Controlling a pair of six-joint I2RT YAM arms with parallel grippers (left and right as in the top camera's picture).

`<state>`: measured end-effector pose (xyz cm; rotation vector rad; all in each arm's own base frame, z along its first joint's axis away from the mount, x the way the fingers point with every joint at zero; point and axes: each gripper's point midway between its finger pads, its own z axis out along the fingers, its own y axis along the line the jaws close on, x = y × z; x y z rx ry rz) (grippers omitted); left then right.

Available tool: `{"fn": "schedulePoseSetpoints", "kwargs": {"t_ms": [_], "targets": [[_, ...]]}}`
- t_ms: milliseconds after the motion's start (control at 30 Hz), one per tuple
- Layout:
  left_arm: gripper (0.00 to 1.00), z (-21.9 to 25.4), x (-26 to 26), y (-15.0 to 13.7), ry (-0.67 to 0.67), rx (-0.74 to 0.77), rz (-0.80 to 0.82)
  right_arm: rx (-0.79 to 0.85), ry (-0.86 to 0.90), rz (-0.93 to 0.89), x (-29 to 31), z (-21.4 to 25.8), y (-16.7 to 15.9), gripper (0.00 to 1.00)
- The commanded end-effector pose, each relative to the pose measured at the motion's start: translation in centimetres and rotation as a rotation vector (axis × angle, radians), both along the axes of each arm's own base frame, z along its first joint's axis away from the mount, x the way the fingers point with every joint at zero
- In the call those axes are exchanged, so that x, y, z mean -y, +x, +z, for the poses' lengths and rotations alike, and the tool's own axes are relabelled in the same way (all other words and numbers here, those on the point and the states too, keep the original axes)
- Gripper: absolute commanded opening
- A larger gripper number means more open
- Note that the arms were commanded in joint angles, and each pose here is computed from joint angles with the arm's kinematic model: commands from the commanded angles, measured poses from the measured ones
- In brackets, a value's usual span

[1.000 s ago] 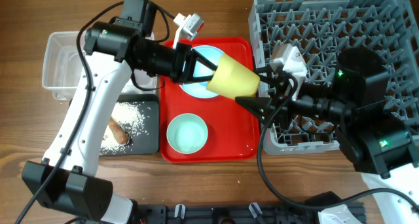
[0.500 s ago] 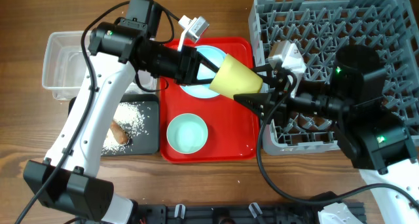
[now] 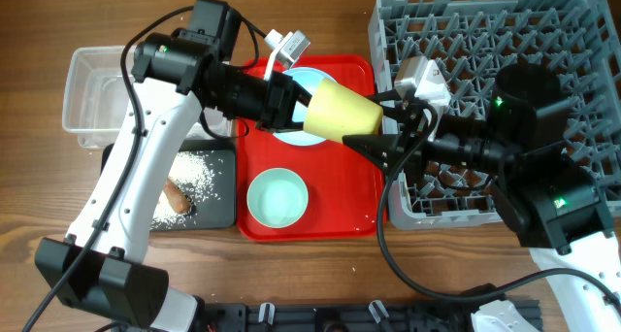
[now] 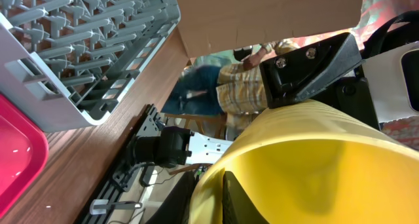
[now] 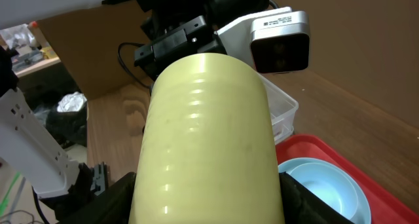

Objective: Sort waste into correct bins and load items into the dishwasher rack
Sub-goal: 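Grasp the yellow cup with the right gripper, then open the left gripper, then lower the yellow cup into the grey dish rack with the right gripper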

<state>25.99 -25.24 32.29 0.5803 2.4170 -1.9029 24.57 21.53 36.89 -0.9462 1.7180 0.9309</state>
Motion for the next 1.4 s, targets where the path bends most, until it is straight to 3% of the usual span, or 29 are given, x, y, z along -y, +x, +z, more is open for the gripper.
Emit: {"fn": "schedulePoseSetpoints", "kwargs": {"t_ms": [0,167,433,600,833,900,1000,1033,1200,1367], "targets": [[0.13,-1.2,-0.1,0.1,0.064,0.028,0.002,0.044,-0.012,-0.069,0.5,0.7,1.4,0.55],[0.23,-2.5,-0.9,1.3,0.141,0.072,0.041,0.044,-0.019,-0.085,0.7,0.6,1.6,0.53],[0.32,-2.5,-3.8,4.1,0.14,0.093,0.149,0.032,-0.015,-0.114,1.0,0.8,1.6,0.53],[0.37,-3.0,-6.3,6.1,0.177,0.114,0.235,-0.017,-0.077,-0.327,3.6,-0.5,3.3,0.54],[0.54,-4.0,-7.8,6.9,0.247,0.117,0.279,-0.185,-0.204,-0.733,9.9,-4.2,4.4,0.51],[0.64,-4.0,-7.6,6.8,0.246,0.118,0.274,-0.239,-0.254,-0.816,11.4,-5.6,4.2,0.51],[0.96,-4.0,-7.4,6.7,0.246,0.118,0.269,-0.303,-0.317,-0.906,13.0,-7.4,4.1,0.5],[1.0,-4.0,-7.4,6.7,0.246,0.118,0.267,-0.315,-0.336,-0.927,13.3,-7.9,4.2,0.5],[1.0,-4.0,-7.4,6.7,0.246,0.118,0.267,-0.42,-0.426,-0.961,14.1,-10.7,3.8,0.49],[1.0,-4.0,-7.4,6.7,0.246,0.118,0.267,-0.528,-0.527,-0.954,14.6,-13.1,2.0,0.42]]}}
